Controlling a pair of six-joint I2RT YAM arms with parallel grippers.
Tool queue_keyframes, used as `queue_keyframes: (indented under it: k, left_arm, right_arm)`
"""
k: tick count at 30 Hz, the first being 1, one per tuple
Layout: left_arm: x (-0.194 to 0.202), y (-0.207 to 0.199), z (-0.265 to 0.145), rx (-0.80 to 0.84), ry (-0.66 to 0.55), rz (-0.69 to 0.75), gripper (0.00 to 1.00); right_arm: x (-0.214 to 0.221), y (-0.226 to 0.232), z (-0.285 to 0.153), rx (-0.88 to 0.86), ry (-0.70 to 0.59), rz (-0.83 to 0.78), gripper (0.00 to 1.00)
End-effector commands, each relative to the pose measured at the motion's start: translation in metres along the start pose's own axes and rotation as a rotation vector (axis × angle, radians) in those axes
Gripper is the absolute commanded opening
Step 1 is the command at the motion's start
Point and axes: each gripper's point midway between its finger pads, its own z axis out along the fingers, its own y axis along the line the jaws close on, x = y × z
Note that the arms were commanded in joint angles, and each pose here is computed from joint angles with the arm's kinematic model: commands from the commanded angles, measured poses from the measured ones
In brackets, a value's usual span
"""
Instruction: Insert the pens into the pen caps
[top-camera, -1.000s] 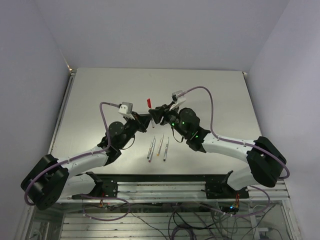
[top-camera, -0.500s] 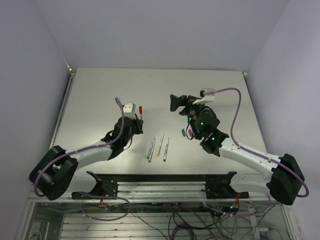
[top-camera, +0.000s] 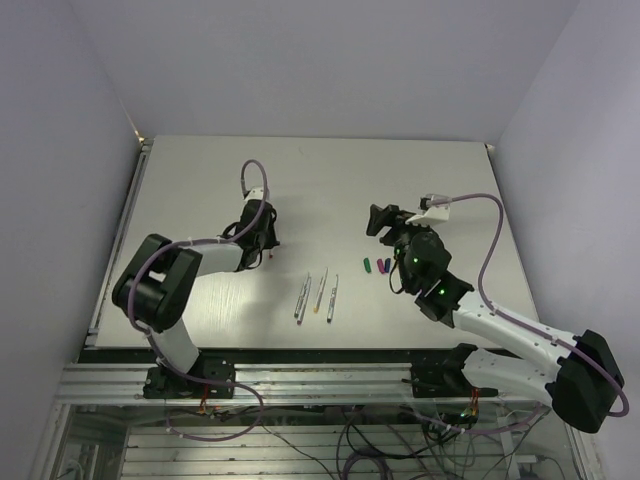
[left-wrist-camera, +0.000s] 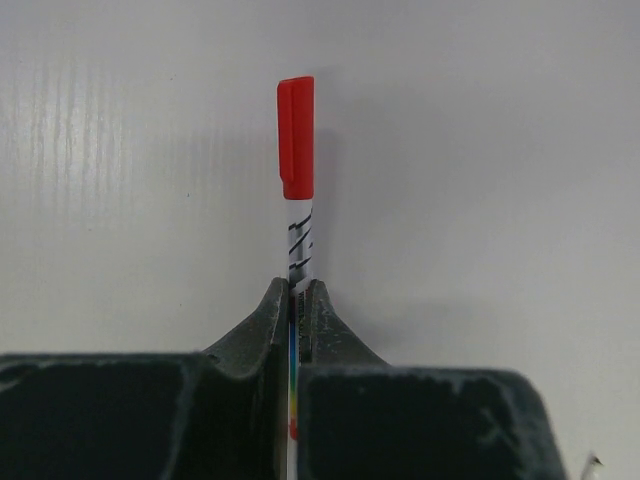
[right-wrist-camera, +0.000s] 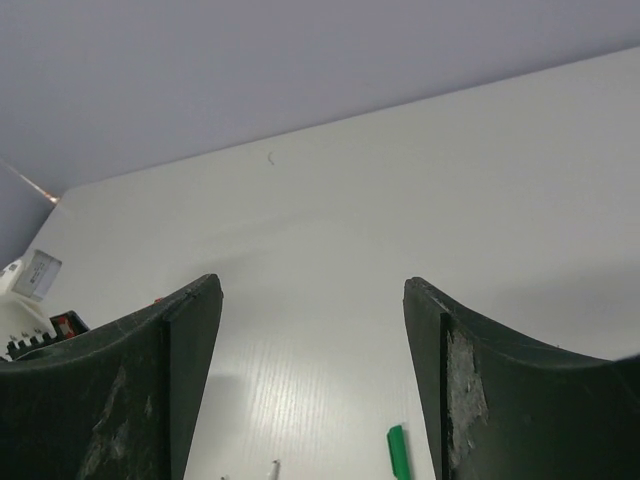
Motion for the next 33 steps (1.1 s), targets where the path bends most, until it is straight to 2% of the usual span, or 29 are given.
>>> queue_keyframes:
  k: [1, 12, 19, 28, 30, 31, 32, 33]
  left_arm:
    - [-0.003, -0.003, 0.012, 0.011, 0.033, 0.023, 0.07]
    - [-0.018, -0.023, 0.045, 0.048, 0.033, -0.021, 0.07]
    - [-0.015, -0.032, 0.062, 0.067, 0.065, -0.007, 0.14]
    - [-0.012, -0.033, 0.067, 0.070, 0.072, -0.020, 0.41]
    - [-0.014, -0.033, 0.065, 0.066, 0.068, -0.023, 0.51]
    - [-0.015, -0.033, 0.065, 0.067, 0.064, -0.022, 0.69]
    - [-0.017, -0.033, 0.064, 0.069, 0.059, -0.021, 0.77]
    - [-0.019, -0.034, 0.063, 0.070, 0.056, -0.020, 0.78]
  right_arm:
    - [0.006, -0.017, -0.004, 0.058, -0.002, 0.016, 0.72]
    - [0.023, -0.018, -0.002, 0.065, 0.030, 0.017, 0.69]
    - [0.030, -0.020, -0.002, 0.067, 0.043, 0.016, 0.69]
    - [0.035, -0.016, -0.002, 0.047, 0.067, -0.002, 0.67]
    - [0.036, -0.016, -0.001, 0.045, 0.069, -0.004, 0.67]
    - [0.036, -0.016, -0.001, 0.044, 0.070, -0.004, 0.67]
    - [0.037, -0.015, -0.001, 0.043, 0.071, -0.003, 0.66]
    - [0.037, -0.015, -0.001, 0.043, 0.072, -0.003, 0.66]
